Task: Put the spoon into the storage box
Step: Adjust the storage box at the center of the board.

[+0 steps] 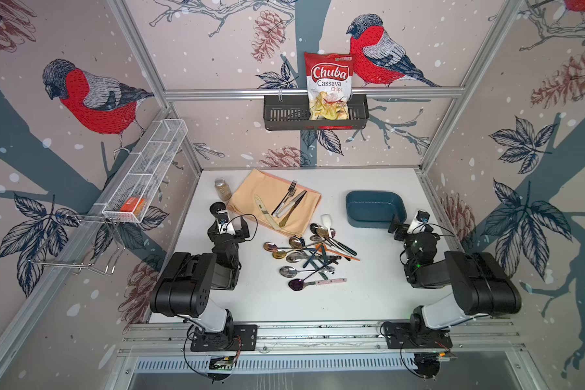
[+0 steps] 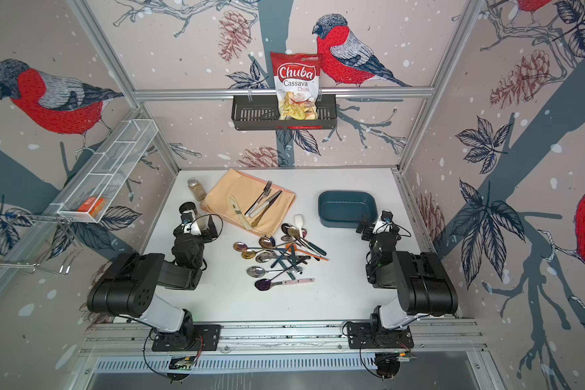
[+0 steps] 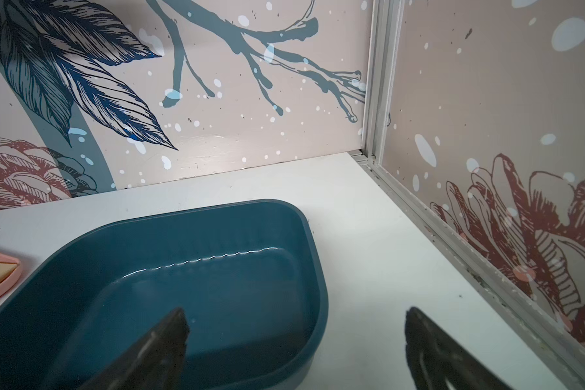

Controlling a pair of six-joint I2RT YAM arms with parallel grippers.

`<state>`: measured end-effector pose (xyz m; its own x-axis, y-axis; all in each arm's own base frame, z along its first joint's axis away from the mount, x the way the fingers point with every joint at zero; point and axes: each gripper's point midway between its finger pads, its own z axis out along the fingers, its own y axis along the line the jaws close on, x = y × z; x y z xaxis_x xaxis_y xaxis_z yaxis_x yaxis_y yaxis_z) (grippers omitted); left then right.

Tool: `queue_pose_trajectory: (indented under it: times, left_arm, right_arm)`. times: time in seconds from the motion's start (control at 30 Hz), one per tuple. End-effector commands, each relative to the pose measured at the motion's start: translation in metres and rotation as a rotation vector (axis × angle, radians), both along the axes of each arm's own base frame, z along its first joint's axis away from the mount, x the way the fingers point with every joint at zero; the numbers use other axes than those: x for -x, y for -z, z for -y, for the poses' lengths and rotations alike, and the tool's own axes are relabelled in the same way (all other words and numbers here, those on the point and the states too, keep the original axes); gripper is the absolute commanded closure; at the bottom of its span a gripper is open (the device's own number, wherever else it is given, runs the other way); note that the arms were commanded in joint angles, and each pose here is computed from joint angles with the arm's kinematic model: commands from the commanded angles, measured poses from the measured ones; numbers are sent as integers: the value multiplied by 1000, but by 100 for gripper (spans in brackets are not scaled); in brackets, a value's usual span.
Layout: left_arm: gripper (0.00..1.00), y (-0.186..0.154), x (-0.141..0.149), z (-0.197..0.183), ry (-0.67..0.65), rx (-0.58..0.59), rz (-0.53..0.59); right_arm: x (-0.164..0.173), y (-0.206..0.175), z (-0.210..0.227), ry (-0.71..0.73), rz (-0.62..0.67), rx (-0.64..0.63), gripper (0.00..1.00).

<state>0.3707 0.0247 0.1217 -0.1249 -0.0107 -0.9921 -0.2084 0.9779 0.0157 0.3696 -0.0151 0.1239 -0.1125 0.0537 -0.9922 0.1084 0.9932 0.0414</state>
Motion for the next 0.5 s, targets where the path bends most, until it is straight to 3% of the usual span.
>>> queue_pose_trajectory:
  times: [0.0,0.47]
  left_arm:
    - [4,-9,-2,0,1,-7,35]
    - [3,-9,-2,0,3,-5,33]
  right_arm:
    - [0,-7,-2,-8,30,-9,0]
    - [0,-6,-1,-22,27,-22,0]
